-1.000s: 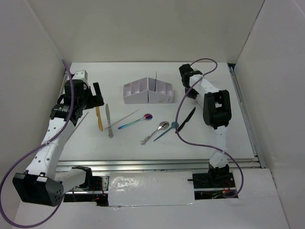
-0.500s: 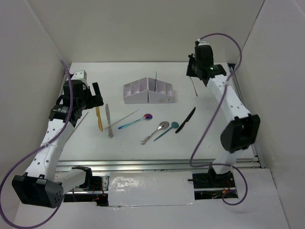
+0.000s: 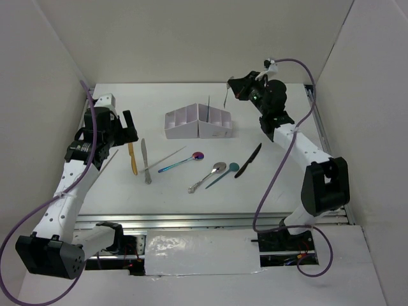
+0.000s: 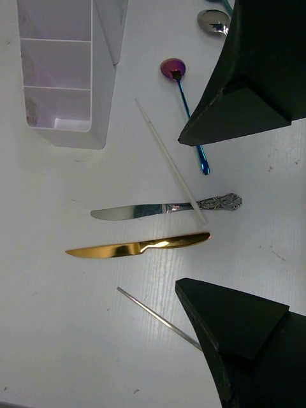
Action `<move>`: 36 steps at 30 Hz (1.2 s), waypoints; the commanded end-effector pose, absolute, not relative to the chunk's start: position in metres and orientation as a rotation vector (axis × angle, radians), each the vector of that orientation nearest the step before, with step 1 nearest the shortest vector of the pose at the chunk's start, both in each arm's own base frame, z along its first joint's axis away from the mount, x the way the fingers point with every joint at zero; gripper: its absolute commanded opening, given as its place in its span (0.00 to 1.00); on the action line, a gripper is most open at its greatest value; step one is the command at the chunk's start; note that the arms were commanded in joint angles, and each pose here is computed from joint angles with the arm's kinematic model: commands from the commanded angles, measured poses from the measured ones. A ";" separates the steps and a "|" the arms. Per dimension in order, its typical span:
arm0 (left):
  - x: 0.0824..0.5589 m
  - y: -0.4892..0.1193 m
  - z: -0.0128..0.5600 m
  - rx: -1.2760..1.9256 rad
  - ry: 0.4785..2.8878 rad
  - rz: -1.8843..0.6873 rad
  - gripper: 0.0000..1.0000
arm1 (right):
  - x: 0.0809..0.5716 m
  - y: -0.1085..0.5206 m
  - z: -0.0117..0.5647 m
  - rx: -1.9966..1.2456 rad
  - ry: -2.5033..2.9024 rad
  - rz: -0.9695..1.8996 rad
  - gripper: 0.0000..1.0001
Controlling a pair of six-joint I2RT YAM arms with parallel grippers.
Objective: Sort the eating utensils into containers
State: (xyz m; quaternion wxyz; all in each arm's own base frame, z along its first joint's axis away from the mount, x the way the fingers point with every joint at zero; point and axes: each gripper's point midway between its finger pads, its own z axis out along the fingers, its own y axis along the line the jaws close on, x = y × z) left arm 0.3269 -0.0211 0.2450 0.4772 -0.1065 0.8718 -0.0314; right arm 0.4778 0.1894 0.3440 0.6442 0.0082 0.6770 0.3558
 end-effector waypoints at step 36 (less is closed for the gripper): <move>0.330 -0.023 0.258 -0.239 2.100 -0.091 0.99 | 0.510 0.213 0.275 0.052 1.638 0.876 0.67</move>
